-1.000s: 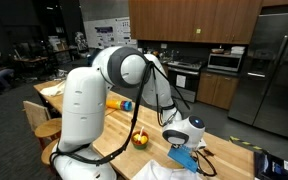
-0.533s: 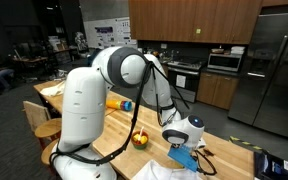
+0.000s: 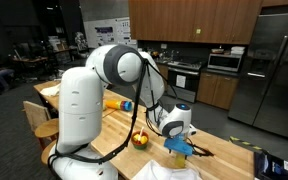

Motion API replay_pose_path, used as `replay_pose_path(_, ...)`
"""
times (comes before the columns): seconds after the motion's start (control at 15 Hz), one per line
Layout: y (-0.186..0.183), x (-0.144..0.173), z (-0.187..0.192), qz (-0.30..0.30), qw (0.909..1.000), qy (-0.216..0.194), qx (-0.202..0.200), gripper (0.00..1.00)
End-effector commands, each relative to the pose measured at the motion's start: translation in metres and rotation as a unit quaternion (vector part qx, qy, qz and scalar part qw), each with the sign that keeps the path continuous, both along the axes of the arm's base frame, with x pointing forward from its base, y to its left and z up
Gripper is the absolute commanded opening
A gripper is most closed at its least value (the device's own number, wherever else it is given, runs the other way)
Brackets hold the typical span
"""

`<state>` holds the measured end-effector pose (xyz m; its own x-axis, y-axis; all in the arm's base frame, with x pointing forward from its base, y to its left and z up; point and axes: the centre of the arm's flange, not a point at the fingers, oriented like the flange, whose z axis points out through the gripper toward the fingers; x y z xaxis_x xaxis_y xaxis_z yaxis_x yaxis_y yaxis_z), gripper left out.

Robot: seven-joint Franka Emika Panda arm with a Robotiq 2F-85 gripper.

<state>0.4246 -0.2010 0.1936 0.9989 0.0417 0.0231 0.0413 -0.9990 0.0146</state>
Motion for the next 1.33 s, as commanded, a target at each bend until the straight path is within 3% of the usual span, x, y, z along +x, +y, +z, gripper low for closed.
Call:
replay_pose_path(0.0, 0.038, -0.004, 0.046, 0.016, 0.9992, 0.017, -0.031, 1.0)
replay_pose_path(0.4, 0.074, 0.002, 0.094, 0.047, 0.9946, 0.018, -0.091, 1.0)
replay_pose_path(0.67, 0.098, 0.003, 0.122, 0.098, 0.9921, 0.001, -0.078, 1.0)
replay_pose_path(0.73, 0.09, 0.017, 0.103, 0.076, 0.9929, 0.007, -0.091, 1.0)
replay_pose_path(1.27, 0.092, 0.016, 0.101, 0.078, 0.9928, 0.011, -0.09, 1.0)
